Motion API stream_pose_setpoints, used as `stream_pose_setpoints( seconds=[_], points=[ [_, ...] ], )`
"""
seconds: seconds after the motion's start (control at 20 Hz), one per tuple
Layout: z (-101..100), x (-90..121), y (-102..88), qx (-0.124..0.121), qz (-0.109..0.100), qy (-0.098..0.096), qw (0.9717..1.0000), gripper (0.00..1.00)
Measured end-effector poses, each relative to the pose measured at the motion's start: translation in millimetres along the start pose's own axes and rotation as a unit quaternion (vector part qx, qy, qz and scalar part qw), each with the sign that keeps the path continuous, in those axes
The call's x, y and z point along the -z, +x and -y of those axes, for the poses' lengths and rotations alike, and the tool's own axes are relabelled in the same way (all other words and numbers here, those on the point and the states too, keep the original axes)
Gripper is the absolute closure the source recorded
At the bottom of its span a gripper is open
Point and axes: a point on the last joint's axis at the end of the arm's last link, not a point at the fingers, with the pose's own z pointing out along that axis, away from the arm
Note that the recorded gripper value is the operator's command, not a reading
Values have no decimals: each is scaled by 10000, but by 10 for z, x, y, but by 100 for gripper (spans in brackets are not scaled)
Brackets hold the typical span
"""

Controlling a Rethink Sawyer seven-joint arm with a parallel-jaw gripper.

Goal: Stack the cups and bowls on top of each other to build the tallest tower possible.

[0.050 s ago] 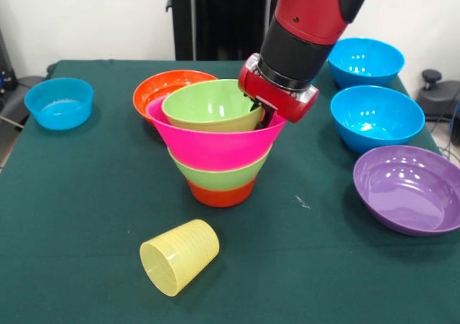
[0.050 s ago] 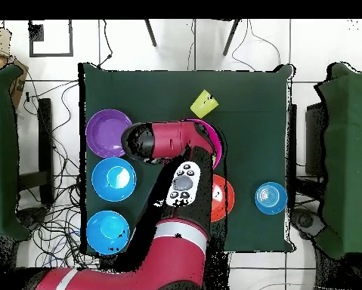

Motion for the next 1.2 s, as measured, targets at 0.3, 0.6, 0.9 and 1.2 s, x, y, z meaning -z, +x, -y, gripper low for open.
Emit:
stream_pose_setpoints(
  seconds=[0.3, 0.6, 0.9, 1.2],
  points=[
    [0, -21, 11, 5, -15, 10, 10000, 100],
    [0, -48, 24, 12, -34, 23, 10000, 100],
    [0, -62, 32, 17, -41, 31, 10000, 0],
    [12, -89, 36, 12, -62, 43, 10000, 0]
  ],
)
